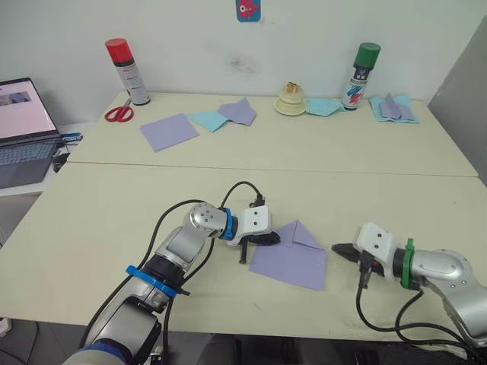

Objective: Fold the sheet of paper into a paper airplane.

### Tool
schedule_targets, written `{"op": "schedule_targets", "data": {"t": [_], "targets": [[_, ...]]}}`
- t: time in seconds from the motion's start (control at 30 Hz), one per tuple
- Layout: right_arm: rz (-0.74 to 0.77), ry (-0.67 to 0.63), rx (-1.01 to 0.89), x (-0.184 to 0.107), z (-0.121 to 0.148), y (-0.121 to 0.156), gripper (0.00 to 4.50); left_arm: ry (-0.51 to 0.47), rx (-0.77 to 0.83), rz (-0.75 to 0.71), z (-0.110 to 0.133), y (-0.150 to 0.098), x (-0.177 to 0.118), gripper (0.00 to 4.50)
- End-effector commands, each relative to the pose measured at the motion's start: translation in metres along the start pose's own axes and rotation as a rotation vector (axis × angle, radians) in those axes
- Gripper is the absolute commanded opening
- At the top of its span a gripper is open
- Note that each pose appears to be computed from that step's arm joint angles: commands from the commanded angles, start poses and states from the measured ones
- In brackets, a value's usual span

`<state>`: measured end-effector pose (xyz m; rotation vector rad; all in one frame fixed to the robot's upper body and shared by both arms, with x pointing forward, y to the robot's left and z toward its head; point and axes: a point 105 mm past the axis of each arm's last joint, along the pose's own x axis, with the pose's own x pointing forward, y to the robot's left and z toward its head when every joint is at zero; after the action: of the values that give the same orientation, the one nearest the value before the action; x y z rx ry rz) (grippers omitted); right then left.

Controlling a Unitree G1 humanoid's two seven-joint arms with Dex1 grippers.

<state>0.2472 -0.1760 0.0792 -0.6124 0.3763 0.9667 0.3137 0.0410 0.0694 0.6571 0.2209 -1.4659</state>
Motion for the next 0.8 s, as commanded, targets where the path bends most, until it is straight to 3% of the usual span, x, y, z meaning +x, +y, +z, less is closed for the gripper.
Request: {"op": "schedule_targets", "data": {"t": [0.03, 0.27, 0.57, 0.8], "targets": [[0.049, -0.045, -0.016, 0.005, 0.008, 0.009, 0.0, 0.053, -0.061, -0.004, -0.018, -0.006, 0.006, 0.02], [0.069, -0.11, -0.008, 0.02, 0.021, 0.012, 0.0, -0.013, -0.068, 0.036, 0.002, 0.007, -0.003, 0.02], [0.064, -0.117, -0.023, 0.021, 0.026, 0.005, 0.0, -0.144, -0.018, 0.059, 0.053, 0.024, -0.022, 0.02], [0.059, -0.119, -0.028, 0.023, 0.028, 0.002, 0.0, -0.154, -0.009, 0.019, 0.057, 0.022, -0.004, 0.02]]}}
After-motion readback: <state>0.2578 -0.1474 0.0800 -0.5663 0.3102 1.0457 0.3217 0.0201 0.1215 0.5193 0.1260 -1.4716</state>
